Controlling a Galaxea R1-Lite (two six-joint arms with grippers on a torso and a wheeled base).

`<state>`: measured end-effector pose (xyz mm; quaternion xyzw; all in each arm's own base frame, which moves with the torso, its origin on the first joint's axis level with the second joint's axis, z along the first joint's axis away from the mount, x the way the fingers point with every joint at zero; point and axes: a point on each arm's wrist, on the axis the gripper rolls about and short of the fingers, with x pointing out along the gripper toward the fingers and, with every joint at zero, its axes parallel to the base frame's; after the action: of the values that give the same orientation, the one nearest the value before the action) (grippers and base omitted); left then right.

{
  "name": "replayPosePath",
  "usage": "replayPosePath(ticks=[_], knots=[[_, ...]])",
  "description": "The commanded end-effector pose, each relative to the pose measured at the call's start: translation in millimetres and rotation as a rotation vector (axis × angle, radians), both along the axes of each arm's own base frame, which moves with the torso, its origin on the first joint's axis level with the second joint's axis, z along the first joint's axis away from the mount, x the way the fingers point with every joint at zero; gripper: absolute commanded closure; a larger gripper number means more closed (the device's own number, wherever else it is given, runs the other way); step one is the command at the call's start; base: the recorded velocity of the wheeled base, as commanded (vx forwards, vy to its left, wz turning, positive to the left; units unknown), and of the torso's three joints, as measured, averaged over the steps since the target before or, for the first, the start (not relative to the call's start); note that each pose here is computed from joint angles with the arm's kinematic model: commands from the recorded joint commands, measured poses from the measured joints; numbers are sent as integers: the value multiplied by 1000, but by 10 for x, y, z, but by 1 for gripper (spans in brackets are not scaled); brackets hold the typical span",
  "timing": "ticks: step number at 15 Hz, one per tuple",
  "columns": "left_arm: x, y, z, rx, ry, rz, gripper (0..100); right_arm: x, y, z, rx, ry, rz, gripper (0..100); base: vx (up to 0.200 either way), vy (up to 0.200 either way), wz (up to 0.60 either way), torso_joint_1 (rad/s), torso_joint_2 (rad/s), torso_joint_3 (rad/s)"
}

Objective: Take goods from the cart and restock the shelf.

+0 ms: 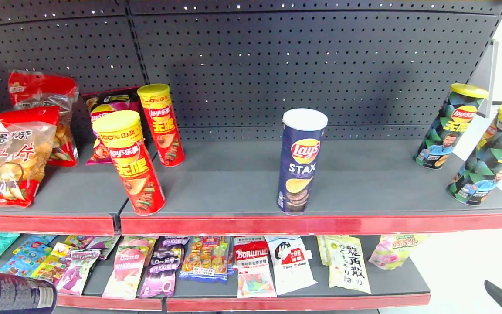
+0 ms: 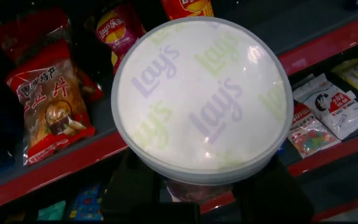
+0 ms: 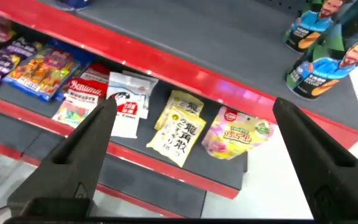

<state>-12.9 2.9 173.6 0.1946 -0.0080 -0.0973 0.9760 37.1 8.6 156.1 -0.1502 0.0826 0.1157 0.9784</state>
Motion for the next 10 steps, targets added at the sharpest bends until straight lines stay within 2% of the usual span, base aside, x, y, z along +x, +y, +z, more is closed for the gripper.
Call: replayPosePath(ticks=[1,7,10], knots=[[4,0,1,0,2,-1,100,-51,-14,-46,4,-15,-1,0,0,0,-600,-2,-2,-2],[-2,-1,28,-2,-7,-8,100,-95,-25,-126,4,-15,1,0,0,0,-600,5,2,2],[-5,-10,52,-5,-14,-53,100,-129,-34,-174,9,-22,0,0,0,0,0,0,0,0]])
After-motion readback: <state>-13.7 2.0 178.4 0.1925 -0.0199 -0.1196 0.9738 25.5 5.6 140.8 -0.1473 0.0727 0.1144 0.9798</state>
